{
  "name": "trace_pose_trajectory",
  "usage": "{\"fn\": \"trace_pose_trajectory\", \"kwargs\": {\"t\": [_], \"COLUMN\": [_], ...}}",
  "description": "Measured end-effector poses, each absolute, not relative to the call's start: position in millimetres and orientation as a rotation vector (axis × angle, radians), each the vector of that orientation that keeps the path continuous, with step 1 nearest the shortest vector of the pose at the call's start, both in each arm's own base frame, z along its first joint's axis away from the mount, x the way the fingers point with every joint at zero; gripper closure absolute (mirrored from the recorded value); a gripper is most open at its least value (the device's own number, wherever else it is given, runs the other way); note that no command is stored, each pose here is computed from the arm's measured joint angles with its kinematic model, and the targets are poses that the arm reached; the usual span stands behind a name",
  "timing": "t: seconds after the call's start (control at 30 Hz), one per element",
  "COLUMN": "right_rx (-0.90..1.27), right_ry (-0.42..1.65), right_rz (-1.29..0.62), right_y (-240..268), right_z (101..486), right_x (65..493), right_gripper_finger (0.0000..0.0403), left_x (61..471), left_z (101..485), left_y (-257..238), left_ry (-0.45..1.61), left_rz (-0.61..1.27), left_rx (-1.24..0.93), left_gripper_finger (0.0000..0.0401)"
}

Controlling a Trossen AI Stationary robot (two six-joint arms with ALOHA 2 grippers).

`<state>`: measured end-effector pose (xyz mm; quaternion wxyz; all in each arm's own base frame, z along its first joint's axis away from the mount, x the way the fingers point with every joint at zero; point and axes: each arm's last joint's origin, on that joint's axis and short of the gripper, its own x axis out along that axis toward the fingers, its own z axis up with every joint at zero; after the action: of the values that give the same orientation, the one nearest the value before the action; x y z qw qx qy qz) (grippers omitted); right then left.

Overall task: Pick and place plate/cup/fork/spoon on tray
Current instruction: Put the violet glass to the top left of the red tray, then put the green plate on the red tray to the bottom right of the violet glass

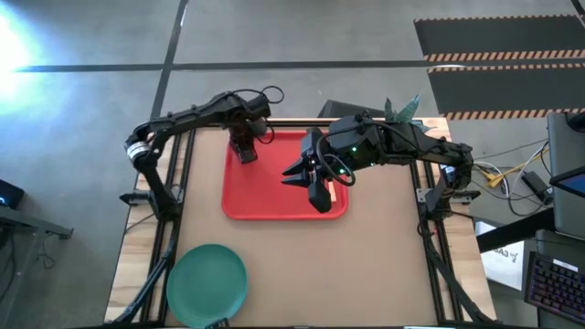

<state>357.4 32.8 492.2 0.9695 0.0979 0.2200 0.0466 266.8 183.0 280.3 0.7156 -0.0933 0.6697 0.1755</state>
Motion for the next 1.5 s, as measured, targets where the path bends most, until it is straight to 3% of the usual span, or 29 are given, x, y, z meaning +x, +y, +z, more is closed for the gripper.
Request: {"fn": "trace_pose_trajectory", "kwargs": {"t": [0.43,0.67,0.87,1.1,1.5], "right_rx": [0.198,0.187,0.187,0.187,0.159], "right_ry": [0.444,0.443,0.444,0.444,0.453], "right_rz": [0.094,0.096,0.096,0.096,0.102], "right_y": [33,33,33,33,33], "right_z": [492,492,492,492,491], "right_x": [357,357,357,357,357], "right_gripper_finger": [0.0321,0.0321,0.0321,0.0321,0.0321], "left_x": [207,179,160,148,144], "left_z": [355,384,394,381,301], "left_y": [134,92,53,17,-23], "left_ry": [1.31,1.173,1.18,1.22,1.459], "left_rz": [0.491,0.408,0.342,0.324,0.356], "left_rx": [-0.272,-0.396,-0.451,-0.548,-0.732], "left_gripper_finger": [0.0305,0.0305,0.0305,0.0305,0.0305]}}
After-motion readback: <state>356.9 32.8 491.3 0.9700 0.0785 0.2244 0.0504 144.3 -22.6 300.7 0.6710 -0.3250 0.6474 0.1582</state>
